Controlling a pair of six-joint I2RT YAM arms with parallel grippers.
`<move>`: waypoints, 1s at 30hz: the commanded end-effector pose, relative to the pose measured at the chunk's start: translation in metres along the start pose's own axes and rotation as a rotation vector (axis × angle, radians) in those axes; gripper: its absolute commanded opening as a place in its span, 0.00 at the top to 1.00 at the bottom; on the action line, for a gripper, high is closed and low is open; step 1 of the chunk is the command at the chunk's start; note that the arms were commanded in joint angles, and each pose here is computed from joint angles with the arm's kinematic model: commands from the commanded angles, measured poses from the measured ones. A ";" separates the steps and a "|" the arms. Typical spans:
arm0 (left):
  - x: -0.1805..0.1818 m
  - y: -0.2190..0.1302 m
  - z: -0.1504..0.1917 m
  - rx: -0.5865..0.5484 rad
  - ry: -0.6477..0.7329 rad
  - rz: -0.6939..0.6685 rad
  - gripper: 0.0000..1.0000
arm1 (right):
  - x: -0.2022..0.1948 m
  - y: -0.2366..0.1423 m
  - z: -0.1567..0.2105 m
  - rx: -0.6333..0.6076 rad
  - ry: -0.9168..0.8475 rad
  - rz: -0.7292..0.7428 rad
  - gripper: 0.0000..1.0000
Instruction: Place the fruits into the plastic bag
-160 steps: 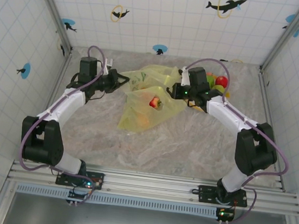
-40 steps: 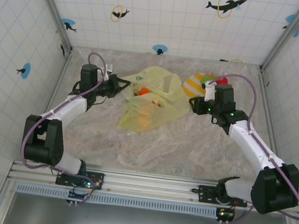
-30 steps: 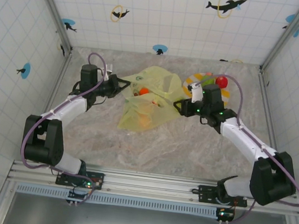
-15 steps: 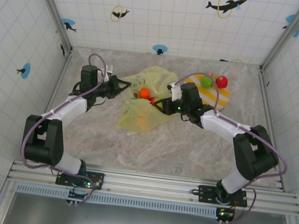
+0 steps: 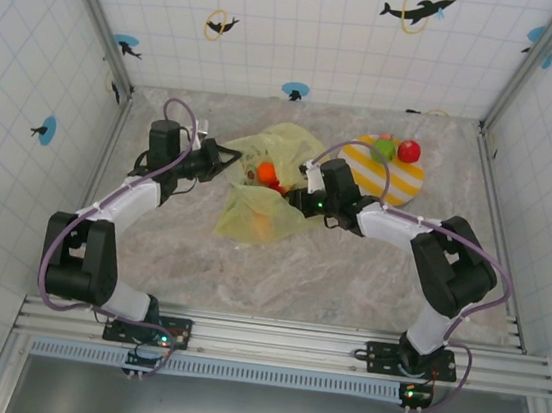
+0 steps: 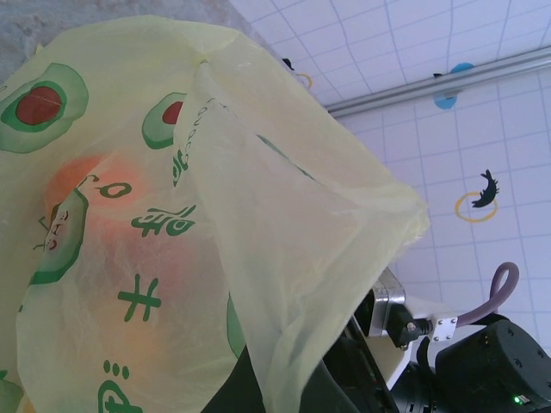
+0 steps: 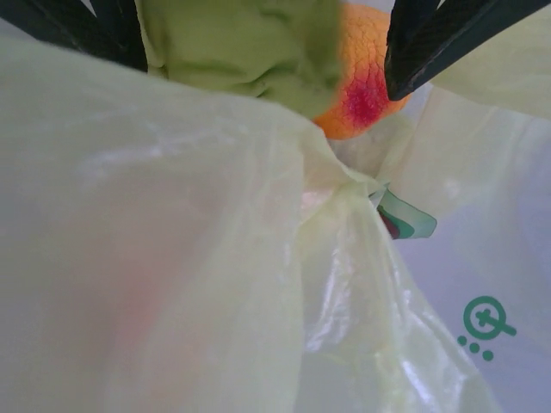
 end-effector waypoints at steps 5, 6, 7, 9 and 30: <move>-0.001 -0.001 0.000 0.001 0.002 0.019 1.00 | 0.012 -0.023 -0.020 -0.086 -0.017 -0.045 0.18; 0.000 -0.001 -0.001 -0.001 0.002 0.017 1.00 | 0.012 -0.026 -0.020 -0.087 -0.016 -0.042 0.19; 0.000 -0.001 0.000 0.000 0.000 0.016 1.00 | 0.012 -0.030 -0.019 -0.088 -0.017 -0.040 0.20; 0.000 -0.001 0.000 0.001 -0.001 0.015 1.00 | 0.012 -0.040 -0.019 -0.097 -0.027 -0.034 0.21; 0.004 0.000 0.001 0.009 -0.007 -0.001 1.00 | -0.014 -0.165 -0.020 -0.369 -0.042 -0.077 0.23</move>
Point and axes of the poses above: each hand's point on the last joint's axis, 136 mm out from that joint toward the fingers, its own y axis out along the fingers, its own x axis along the line the jaws close on, z = x × y, the point moved 8 cm from there along -y, back along the fingers, and after that the axes turned 4 degrees about y, right-handed, at the moved point
